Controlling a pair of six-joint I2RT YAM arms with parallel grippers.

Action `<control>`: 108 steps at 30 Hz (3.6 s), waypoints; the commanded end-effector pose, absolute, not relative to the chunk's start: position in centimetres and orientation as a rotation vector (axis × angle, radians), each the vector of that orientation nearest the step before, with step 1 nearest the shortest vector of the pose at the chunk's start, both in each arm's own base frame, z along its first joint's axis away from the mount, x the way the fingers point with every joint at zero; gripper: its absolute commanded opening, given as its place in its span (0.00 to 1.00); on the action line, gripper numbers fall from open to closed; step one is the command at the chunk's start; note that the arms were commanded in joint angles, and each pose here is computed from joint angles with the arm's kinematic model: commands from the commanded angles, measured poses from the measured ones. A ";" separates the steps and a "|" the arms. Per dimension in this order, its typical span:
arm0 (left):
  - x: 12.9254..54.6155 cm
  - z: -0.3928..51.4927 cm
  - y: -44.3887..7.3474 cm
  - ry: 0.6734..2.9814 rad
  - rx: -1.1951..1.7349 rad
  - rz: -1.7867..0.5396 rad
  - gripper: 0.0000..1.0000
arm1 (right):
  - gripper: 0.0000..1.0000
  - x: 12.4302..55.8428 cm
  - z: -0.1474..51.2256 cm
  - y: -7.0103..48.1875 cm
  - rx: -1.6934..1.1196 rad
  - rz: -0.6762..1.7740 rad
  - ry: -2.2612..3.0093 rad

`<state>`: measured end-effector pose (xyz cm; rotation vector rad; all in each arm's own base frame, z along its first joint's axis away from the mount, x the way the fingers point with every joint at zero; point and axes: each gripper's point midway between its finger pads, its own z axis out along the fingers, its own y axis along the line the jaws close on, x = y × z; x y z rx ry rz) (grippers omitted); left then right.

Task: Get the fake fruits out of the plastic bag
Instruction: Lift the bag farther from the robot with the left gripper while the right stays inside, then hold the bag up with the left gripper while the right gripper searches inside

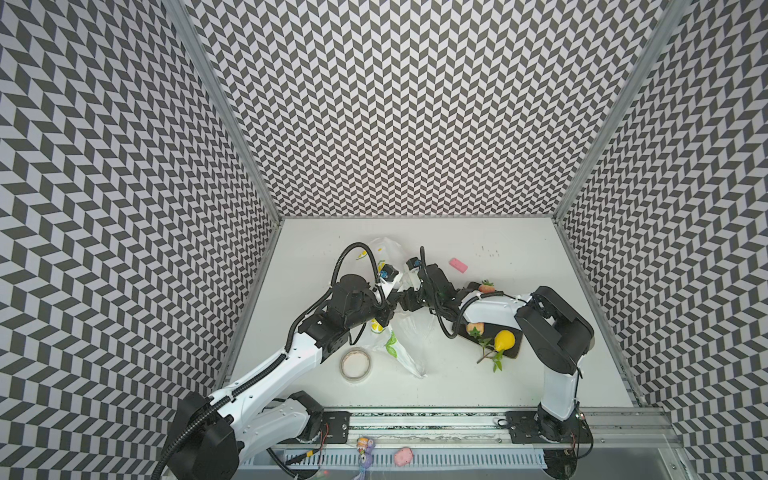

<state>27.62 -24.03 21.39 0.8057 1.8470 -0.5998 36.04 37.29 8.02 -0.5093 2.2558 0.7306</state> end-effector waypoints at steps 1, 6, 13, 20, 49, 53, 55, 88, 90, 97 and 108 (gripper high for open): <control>29.2 23.0 -23.9 1.822 0.718 -0.591 0.52 | 0.71 35.5 9.3 39.4 -0.534 0.878 2.255; 29.9 27.5 -22.6 1.767 0.580 -0.567 0.80 | 0.71 35.7 9.6 40.9 -0.529 0.947 2.275; 32.7 30.2 -12.4 1.896 -0.141 -0.338 0.95 | 0.75 35.9 9.8 41.1 -0.488 0.978 2.292; 32.3 22.3 -1.6 2.166 -0.834 -0.265 0.97 | 0.76 35.9 10.0 40.8 -0.475 0.958 2.301; 38.1 9.9 -3.0 2.290 -1.176 -0.822 0.50 | 0.74 35.5 10.8 38.3 -0.537 0.875 2.288; 38.4 11.2 -4.7 2.315 -1.040 -0.831 0.31 | 0.74 35.8 10.8 37.7 -0.519 0.869 2.289; 38.6 12.0 -5.4 2.312 -0.980 -0.839 0.19 | 0.74 35.9 10.8 37.5 -0.514 0.865 2.292; 40.2 15.0 -6.9 2.288 -0.453 -0.562 0.00 | 0.80 37.0 8.6 32.8 -0.374 0.691 2.387; 40.3 14.3 -6.6 2.305 -0.460 -0.545 0.00 | 0.81 37.1 8.2 33.1 -0.382 0.697 2.401; 40.5 12.8 -6.5 2.349 -0.437 -0.517 0.00 | 0.82 37.6 8.2 35.3 -0.426 0.771 2.394; 40.1 12.2 -6.8 2.368 -0.418 -0.516 0.00 | 0.94 37.6 5.9 37.0 -0.442 0.728 2.462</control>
